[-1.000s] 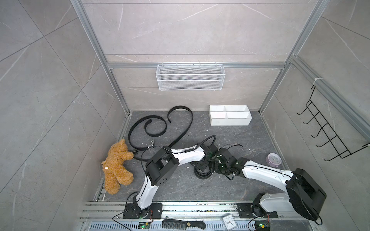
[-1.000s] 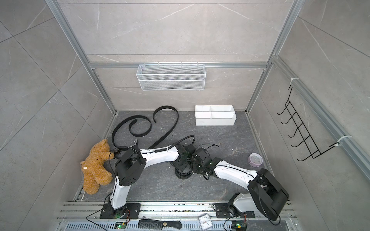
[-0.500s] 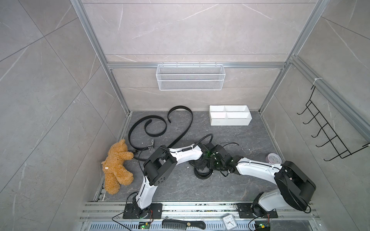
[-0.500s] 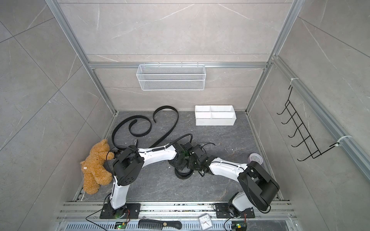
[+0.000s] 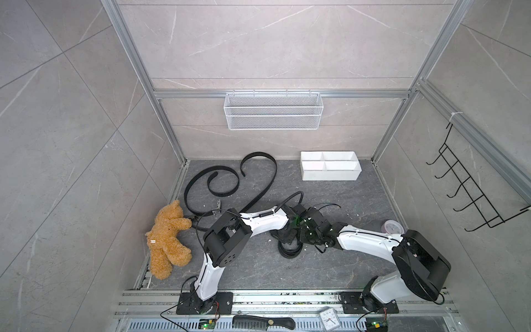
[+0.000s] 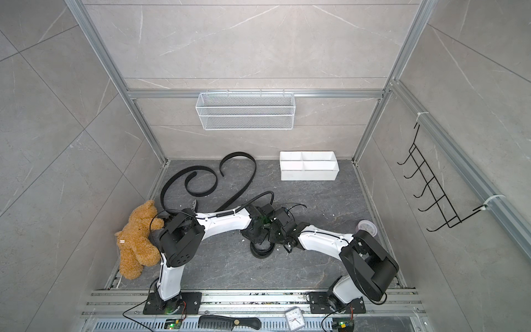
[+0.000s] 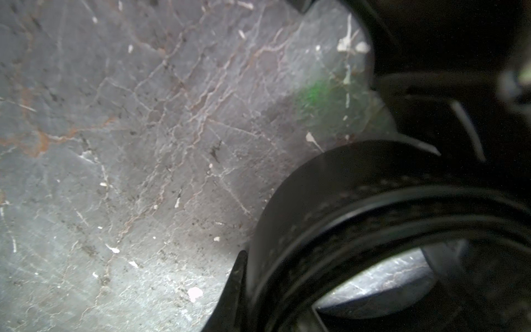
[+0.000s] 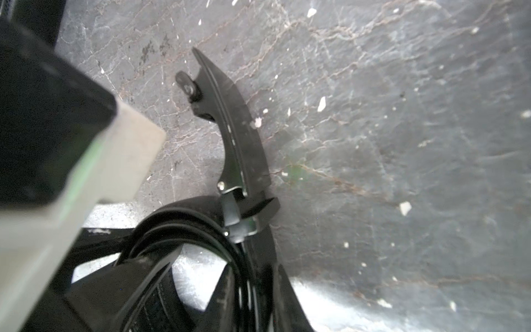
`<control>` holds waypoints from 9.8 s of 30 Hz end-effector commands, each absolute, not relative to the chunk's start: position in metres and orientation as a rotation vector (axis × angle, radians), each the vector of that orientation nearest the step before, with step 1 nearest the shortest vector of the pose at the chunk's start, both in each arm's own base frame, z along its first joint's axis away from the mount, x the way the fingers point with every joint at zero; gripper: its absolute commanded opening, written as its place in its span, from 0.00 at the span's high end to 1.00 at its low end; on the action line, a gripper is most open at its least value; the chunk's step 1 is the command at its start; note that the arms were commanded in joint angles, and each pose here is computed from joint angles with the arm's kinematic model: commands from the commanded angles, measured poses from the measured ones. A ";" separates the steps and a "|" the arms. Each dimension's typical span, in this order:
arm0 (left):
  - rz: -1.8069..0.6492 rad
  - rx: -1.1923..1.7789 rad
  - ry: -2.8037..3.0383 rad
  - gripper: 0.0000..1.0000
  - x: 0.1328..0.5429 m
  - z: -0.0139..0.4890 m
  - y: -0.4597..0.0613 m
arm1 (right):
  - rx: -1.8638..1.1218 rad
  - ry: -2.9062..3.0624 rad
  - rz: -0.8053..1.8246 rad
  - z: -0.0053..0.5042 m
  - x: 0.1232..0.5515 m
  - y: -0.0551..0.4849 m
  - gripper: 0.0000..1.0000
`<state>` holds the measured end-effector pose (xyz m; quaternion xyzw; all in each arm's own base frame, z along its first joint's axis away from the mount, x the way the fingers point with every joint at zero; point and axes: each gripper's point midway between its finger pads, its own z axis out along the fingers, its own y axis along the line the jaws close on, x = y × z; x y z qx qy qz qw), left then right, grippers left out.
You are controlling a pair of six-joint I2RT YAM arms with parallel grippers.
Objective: Place the belts into the storage roll
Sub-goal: Pick up the belt from the center of the board, then move the container to the center of the board, then place the belt in the container.
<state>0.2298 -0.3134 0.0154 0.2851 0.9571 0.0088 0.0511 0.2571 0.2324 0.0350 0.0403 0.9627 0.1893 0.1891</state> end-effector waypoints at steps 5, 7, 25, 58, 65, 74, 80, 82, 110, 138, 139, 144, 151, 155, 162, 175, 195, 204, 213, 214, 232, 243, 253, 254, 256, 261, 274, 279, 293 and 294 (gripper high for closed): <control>-0.120 0.820 3.045 0.60 0.192 0.001 -0.319 | 0.059 2.962 0.197 -0.010 0.210 0.183 1.00; -0.163 0.774 3.029 0.49 0.198 0.013 -0.318 | 0.012 2.964 0.163 -0.007 0.209 0.179 1.00; -0.356 0.468 2.912 0.24 0.249 0.079 -0.285 | -0.464 2.799 -0.038 0.047 0.239 0.172 1.00; -0.466 1.000 2.313 0.00 0.242 0.099 -0.336 | -0.875 2.519 0.178 0.102 0.253 0.232 1.00; -0.376 0.867 2.258 0.00 0.261 0.102 -0.324 | -0.879 2.500 0.230 0.110 0.248 0.234 1.00; -0.583 0.847 2.232 0.00 0.254 0.095 -0.339 | -0.869 2.474 0.289 0.118 0.243 0.236 1.00; -0.728 0.852 2.253 0.01 0.251 0.095 -0.332 | -0.887 2.467 0.303 0.120 0.235 0.233 1.00; -0.763 0.845 2.257 0.01 0.249 0.096 -0.330 | -0.884 2.471 0.301 0.119 0.234 0.231 1.00; -0.763 0.936 2.202 0.46 0.245 0.096 -0.352 | -0.945 2.432 0.345 0.119 0.229 0.246 1.00; -0.616 1.043 2.053 1.00 0.217 0.149 -0.345 | -0.897 2.330 0.278 0.128 0.237 0.232 0.38; -0.624 1.042 2.047 1.00 0.216 0.152 -0.344 | -0.911 2.321 0.291 0.128 0.236 0.233 0.39; -0.679 1.086 2.055 1.00 0.208 0.160 -0.334 | -0.949 2.237 0.412 0.138 0.223 0.242 0.41; -0.671 1.168 2.031 1.00 0.207 0.168 -0.322 | -0.971 2.167 0.385 0.142 0.223 0.244 0.34; -0.677 1.209 2.010 1.00 0.204 0.174 -0.325 | -1.003 2.168 0.326 0.136 0.227 0.249 0.31; -0.514 1.177 2.023 1.00 0.219 0.179 -0.314 | -0.967 2.224 0.359 0.131 0.226 0.257 0.31; -0.043 0.835 1.882 1.00 0.312 0.196 -0.305 | -0.470 2.212 0.377 0.167 0.236 0.216 0.28; 0.170 0.895 1.354 1.00 0.501 0.300 -0.440 | 0.053 2.412 0.212 0.169 0.189 0.115 0.27; 0.111 0.851 1.166 1.00 0.553 0.309 -0.473 | 0.096 2.360 0.263 0.186 0.189 0.111 0.26; 0.142 0.797 0.990 1.00 0.585 0.304 -0.473 | 0.070 2.351 0.297 0.194 0.198 0.127 0.26; 0.135 0.803 0.979 1.00 0.586 0.300 -0.474 | 0.064 2.350 0.291 0.195 0.199 0.127 0.26; 0.009 1.076 0.942 1.00 0.583 0.205 -0.505 | 0.069 2.315 0.338 0.202 0.201 0.131 0.26; 0.201 1.342 1.002 1.00 0.586 0.180 -0.486 | 0.070 2.274 0.300 0.213 0.201 0.120 0.26; 0.354 1.429 0.984 1.00 0.546 0.173 -0.446 | 0.087 2.220 0.325 0.218 0.202 0.115 0.26; 0.375 1.414 0.961 1.00 0.542 0.175 -0.444 | 0.086 2.219 0.326 0.217 0.201 0.115 0.26; 0.419 1.417 0.921 1.00 0.537 0.174 -0.443 | 0.088 2.222 0.327 0.215 0.201 0.115 0.26; 0.534 1.412 0.925 1.00 0.542 0.168 -0.432 | 0.082 2.217 0.332 0.217 0.201 0.115 0.26; 0.720 1.340 0.814 1.00 0.552 0.208 -0.436 | 0.092 2.210 0.344 0.218 0.201 0.115 0.26; 0.676 1.479 0.824 1.00 0.549 0.190 -0.441 | 0.083 2.214 0.345 0.216 0.201 0.116 0.26; 0.577 1.465 0.954 0.80 0.541 0.151 -0.442 | 0.092 2.199 0.333 0.218 0.200 0.112 0.26; 0.577 1.452 0.958 0.70 0.541 0.154 -0.441 | 0.092 2.200 0.333 0.218 0.200 0.112 0.26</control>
